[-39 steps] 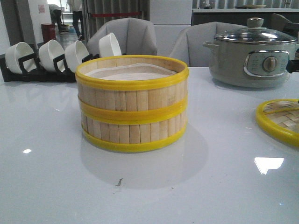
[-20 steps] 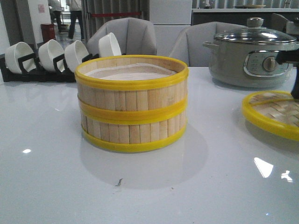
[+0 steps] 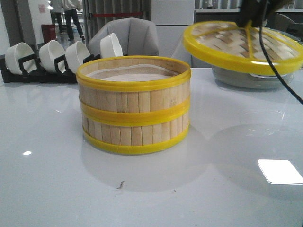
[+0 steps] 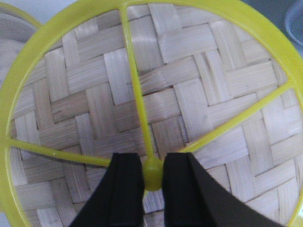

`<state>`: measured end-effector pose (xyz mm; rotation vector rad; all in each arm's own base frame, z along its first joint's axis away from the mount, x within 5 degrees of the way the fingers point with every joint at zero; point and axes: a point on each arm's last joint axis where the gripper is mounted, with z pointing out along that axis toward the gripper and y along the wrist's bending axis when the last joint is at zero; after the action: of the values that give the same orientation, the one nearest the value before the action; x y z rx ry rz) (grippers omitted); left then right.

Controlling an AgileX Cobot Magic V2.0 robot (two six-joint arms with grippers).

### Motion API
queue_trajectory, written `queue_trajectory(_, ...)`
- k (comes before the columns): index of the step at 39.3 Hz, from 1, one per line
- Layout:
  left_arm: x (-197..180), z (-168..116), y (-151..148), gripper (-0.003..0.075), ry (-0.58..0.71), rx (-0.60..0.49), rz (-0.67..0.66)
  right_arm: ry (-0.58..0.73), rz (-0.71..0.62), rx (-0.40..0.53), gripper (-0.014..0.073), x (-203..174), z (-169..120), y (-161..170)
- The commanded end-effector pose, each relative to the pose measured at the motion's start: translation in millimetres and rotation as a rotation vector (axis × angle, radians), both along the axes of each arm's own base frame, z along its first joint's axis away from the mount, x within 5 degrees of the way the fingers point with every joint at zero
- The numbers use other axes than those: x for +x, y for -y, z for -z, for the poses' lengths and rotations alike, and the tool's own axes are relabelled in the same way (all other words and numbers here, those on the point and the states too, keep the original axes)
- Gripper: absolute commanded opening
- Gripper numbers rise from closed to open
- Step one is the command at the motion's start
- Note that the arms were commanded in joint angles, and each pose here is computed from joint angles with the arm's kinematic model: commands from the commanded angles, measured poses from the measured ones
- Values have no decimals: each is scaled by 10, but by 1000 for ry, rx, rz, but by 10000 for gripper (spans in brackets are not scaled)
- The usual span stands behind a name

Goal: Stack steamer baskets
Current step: 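Lift the woven lid with the right gripper and carry it over the stack, then lower the lid onto the top basket and open the right gripper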

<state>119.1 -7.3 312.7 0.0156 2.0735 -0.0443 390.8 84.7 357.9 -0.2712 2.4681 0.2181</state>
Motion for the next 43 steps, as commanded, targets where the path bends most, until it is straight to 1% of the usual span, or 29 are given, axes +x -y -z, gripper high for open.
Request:
queue_trajectory(1, 45, -150, 11, 86, 103, -17, 5, 184, -80, 47, 55, -139, -565, -292)
queue_trajectory(5, 45, -150, 11, 86, 103, -17, 5, 206, -169, 60, 55, -179, -686, -636)
queue_trajectory(8, 45, -150, 11, 86, 103, -17, 5, 208, -223, 65, 55, -180, -712, -856)
queue_trajectory(12, 45, -150, 11, 86, 103, -17, 5, 189, -277, 71, 55, -136, -661, -1139)
queue_trajectory(18, 45, -150, 11, 86, 103, -17, 5, 176, -328, 71, 55, -60, -531, -1428)
queue_trajectory(22, 45, -150, 11, 86, 103, -17, 5, 156, -338, 60, 55, 4, -402, -1514)
queue_trajectory(30, 45, -150, 11, 86, 103, -17, 5, 134, -329, 12, 55, 119, -207, -1545)
queue_trajectory(43, 45, -150, 11, 86, 103, -17, 5, 145, -328, 23, 55, 154, -174, -1570)
